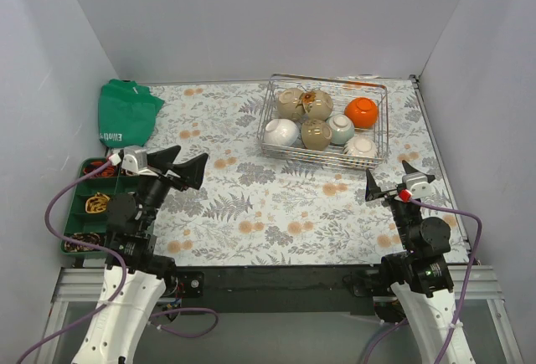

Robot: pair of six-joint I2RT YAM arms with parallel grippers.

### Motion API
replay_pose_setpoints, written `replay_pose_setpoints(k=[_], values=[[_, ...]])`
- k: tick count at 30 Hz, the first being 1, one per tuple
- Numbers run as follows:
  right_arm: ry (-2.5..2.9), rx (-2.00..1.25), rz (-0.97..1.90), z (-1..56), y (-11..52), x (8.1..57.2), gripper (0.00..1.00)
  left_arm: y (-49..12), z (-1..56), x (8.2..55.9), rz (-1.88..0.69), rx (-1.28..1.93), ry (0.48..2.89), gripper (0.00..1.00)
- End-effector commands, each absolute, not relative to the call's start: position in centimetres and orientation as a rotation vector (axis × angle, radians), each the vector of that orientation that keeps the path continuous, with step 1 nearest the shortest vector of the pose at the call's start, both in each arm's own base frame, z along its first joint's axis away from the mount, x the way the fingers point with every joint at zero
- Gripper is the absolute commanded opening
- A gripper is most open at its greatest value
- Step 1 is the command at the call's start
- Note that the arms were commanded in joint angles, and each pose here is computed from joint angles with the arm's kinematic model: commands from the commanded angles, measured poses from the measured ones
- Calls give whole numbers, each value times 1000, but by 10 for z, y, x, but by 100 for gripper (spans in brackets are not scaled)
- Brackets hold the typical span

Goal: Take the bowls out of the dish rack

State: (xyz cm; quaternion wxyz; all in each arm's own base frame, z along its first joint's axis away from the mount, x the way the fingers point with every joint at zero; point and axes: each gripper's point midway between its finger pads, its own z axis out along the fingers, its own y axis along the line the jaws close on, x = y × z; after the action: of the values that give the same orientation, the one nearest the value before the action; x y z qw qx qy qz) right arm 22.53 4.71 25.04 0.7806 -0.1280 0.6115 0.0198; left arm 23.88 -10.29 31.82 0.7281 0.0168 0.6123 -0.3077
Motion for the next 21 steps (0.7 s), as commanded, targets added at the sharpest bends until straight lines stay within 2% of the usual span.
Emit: replay_pose_setpoints(k=[1,7,21], values=[[1063,-239,60,308,41,186,99,-103,315,244,-680,37,1363,98],[1072,-244,74,305,43,187,99,-95,306,258,-645,-33,1401,98],[1100,-202,110,298,43,190,99,-104,285,322,-603,-84,1727,98]])
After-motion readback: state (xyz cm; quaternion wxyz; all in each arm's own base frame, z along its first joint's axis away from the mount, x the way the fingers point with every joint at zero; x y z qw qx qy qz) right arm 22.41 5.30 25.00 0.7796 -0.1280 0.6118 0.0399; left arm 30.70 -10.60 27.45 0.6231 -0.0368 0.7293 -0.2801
